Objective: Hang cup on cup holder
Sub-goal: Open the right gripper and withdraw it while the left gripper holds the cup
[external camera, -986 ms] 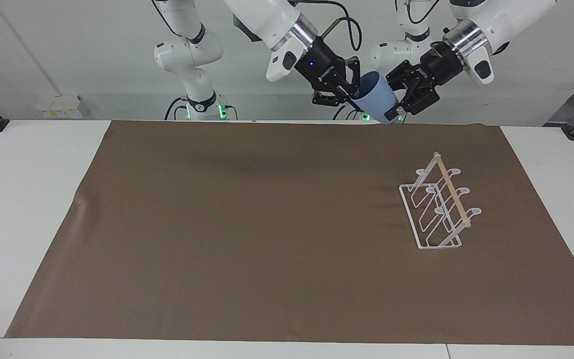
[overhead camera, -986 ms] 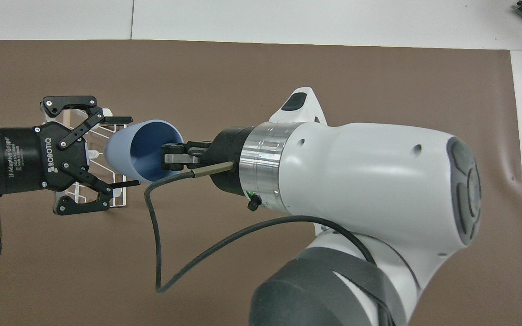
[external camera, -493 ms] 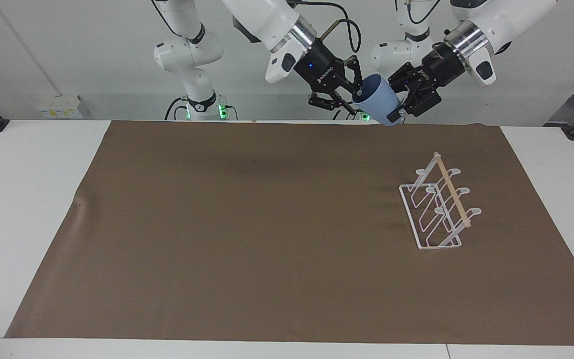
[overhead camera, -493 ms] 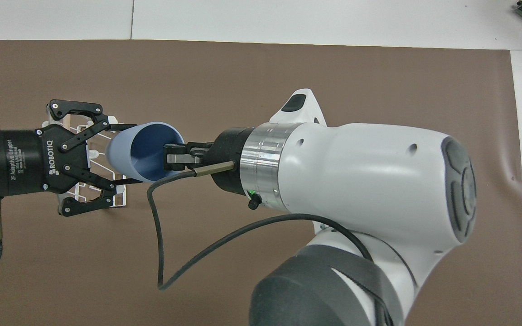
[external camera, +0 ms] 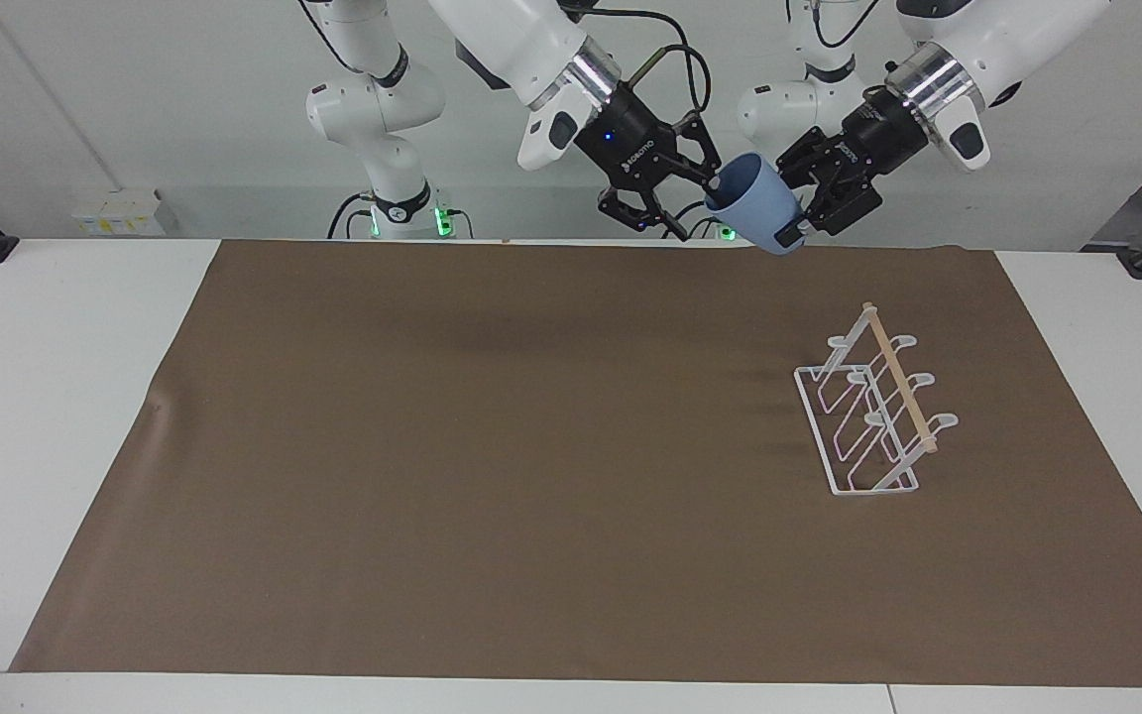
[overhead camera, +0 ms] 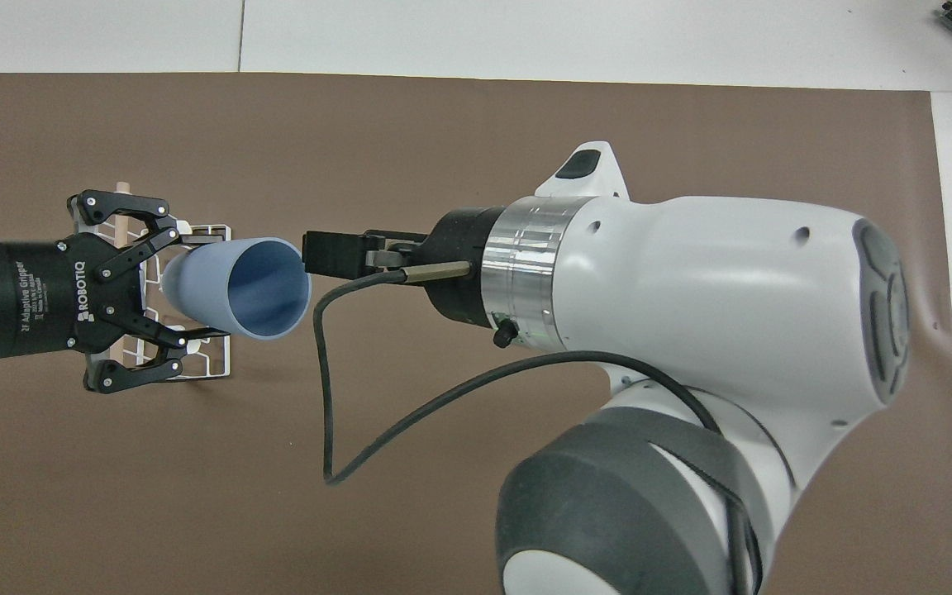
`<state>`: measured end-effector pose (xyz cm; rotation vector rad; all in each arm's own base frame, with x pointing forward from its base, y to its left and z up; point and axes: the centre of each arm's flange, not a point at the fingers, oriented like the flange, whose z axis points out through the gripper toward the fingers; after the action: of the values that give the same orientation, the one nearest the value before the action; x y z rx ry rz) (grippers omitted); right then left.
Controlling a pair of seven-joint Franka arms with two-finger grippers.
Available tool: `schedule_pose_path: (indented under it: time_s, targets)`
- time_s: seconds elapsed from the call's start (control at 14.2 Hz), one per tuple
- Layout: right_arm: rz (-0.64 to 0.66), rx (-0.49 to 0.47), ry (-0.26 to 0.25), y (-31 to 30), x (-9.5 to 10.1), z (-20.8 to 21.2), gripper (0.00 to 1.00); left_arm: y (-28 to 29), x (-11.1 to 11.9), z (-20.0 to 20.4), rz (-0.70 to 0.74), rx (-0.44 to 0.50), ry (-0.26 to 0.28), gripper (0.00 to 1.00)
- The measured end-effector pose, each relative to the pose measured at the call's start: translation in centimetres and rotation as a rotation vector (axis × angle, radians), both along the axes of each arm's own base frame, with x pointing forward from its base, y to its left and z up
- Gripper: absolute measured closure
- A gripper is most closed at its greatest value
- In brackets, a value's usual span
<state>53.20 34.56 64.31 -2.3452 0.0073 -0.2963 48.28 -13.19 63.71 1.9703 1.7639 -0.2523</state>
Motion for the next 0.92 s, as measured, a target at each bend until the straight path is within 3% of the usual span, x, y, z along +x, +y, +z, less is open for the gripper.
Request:
schedule_pose_path:
  time_s: [0.14, 0.42, 0.56, 0.77, 0.92]
  targets:
    - [0.016, -0.063, 0.024, -3.3, 1.4, -0.7, 0.04, 0.2, 0.0, -0.4, -0.029, 0.134, -0.025, 0.24]
    - [0.095, -0.195, 0.015, -11.7, 3.9, -1.8, 0.04, 1.7, 0.3, -0.9, -0.102, 0.426, -0.09, 0.24]
    - [0.107, -0.309, 0.016, -15.7, 4.8, -2.6, 0.05, 1.8, 1.1, -1.5, -0.133, 0.552, -0.117, 0.24]
    - [0.134, -0.547, 0.042, -18.8, 4.6, -3.8, 0.05, 1.9, 2.5, -1.9, -0.163, 0.692, -0.199, 0.24]
    - [0.134, -0.608, 0.091, -20.4, 4.1, -4.3, 0.05, 2.2, 3.4, -2.0, -0.186, 0.796, -0.246, 0.24]
